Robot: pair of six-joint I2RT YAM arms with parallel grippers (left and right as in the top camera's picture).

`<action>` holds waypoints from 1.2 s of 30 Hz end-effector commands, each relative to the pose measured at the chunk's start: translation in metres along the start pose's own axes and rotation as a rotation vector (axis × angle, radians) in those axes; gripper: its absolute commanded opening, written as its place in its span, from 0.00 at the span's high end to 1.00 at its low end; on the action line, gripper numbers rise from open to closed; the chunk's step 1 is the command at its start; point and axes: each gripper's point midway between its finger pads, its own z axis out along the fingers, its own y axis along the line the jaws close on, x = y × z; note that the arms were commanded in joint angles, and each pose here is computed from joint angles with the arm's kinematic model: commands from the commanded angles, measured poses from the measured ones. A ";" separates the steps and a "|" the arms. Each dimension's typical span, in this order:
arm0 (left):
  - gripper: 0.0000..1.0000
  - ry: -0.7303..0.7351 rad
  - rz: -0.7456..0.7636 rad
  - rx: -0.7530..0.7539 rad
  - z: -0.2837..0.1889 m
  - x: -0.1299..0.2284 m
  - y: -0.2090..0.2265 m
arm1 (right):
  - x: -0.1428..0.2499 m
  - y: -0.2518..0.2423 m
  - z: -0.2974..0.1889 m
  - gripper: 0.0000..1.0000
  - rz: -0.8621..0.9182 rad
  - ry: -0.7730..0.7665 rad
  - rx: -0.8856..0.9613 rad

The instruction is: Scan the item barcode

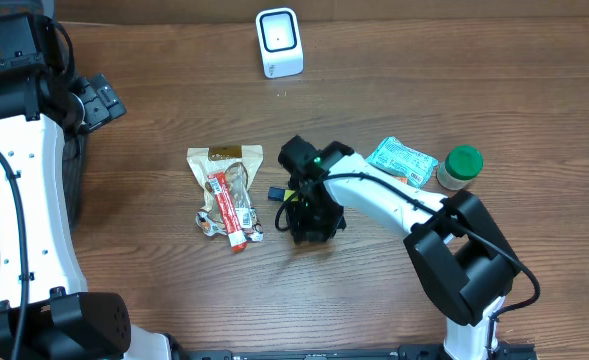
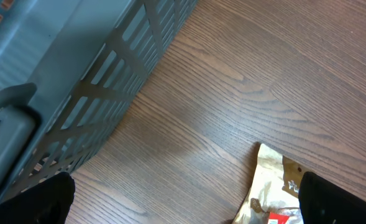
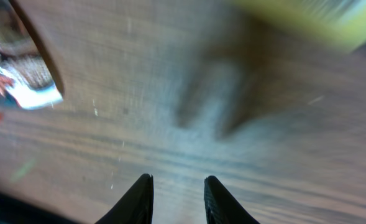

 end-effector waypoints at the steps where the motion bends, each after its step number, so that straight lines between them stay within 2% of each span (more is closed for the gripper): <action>1: 0.00 -0.039 0.007 0.008 -0.012 -0.006 0.000 | -0.050 -0.005 -0.047 0.72 -0.076 -0.206 0.030; 6: 0.00 -0.038 0.007 0.008 -0.012 -0.006 0.000 | -0.104 -0.033 -0.065 0.72 -0.071 -0.406 0.106; 12: 0.00 -0.038 0.007 0.008 -0.012 -0.006 0.000 | -0.125 -0.060 -0.041 0.80 0.028 -0.397 0.110; 16: 0.00 -0.039 0.007 0.009 -0.012 -0.007 0.000 | -0.111 -0.062 -0.015 0.80 0.045 -0.284 0.078; 22: 0.00 -0.039 0.007 0.008 -0.012 -0.006 0.000 | -0.040 -0.032 -0.001 0.80 0.068 0.025 -0.062; 27: 0.00 -0.039 0.007 0.008 -0.012 -0.006 0.000 | -0.013 -0.030 -0.002 0.80 0.079 0.127 -0.041; 30: 0.00 -0.039 0.007 0.008 -0.012 -0.006 0.000 | -0.014 -0.027 -0.012 0.83 0.051 0.123 -0.052; 36: 0.00 -0.039 0.007 0.008 -0.012 -0.006 0.000 | -0.062 -0.042 -0.035 0.83 0.083 -0.057 -0.027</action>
